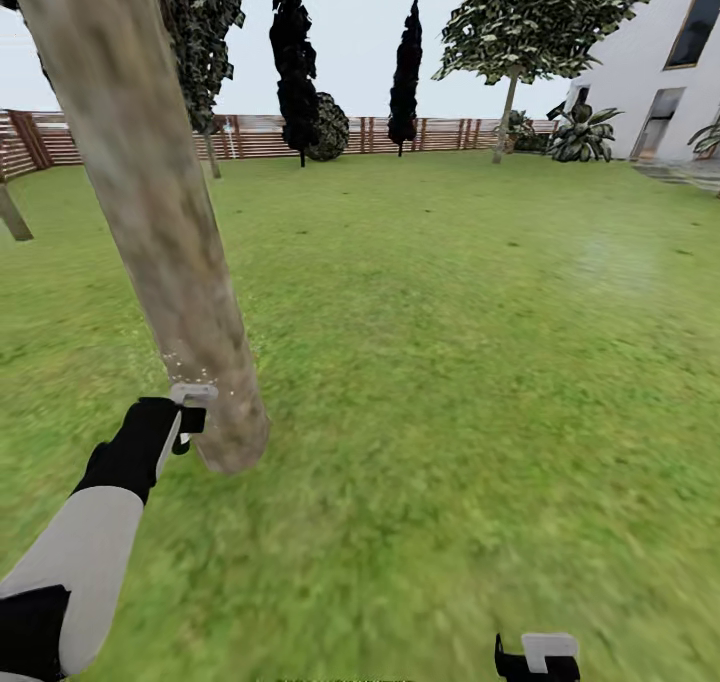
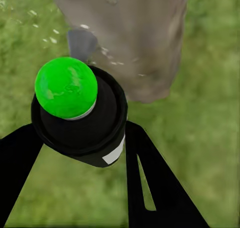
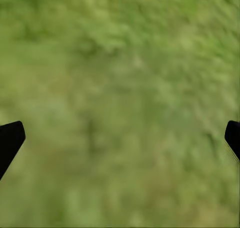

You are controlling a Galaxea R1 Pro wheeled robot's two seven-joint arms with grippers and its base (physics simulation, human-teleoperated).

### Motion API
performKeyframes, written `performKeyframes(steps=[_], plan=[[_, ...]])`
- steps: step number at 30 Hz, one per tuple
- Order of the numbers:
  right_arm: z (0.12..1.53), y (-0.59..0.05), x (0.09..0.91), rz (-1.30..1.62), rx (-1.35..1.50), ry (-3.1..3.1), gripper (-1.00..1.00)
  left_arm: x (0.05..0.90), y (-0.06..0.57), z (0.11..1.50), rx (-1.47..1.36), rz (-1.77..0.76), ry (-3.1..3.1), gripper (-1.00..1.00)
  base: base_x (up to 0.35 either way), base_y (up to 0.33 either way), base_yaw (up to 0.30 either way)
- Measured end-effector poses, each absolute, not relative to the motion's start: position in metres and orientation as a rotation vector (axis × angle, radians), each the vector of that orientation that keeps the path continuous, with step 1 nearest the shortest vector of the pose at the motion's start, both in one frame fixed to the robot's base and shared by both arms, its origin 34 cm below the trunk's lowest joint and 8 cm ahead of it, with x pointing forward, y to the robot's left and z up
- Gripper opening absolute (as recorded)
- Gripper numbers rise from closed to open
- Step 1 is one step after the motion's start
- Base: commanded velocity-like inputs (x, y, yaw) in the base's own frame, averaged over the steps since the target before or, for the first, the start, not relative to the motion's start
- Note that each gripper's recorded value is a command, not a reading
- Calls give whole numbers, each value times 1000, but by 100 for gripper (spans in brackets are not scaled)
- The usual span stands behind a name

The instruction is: In the garden, pick up the pesticide atomizer on the floor and spray pesticide onto both trees until each tree trunk is fully covered.

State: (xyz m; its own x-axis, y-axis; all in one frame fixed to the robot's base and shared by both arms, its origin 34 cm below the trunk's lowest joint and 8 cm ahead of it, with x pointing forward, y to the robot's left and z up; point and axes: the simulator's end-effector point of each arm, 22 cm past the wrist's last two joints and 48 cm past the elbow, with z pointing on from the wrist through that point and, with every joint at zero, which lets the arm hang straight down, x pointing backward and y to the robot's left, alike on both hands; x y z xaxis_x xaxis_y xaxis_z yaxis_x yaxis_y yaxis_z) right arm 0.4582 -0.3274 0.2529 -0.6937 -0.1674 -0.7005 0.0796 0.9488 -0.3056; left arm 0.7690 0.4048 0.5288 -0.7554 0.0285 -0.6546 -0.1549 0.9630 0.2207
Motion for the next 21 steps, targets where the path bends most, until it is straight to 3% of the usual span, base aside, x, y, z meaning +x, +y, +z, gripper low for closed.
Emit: performKeyframes(steps=[8,13,16,21], plan=[[253,-329,458,-405,-61,2302,100,774,409,551,-105,355,2382,-100,-47,-257,60],[253,-329,459,-405,-60,2302,100,771,431,582,-140,405,2351,-100,0,-24,8],[253,-328,458,-404,-60,2302,100,760,457,594,-173,448,2365,-100,0,0,219],[253,-328,458,-403,-60,2303,100,774,422,606,-156,351,2349,-100,0,0,113]])
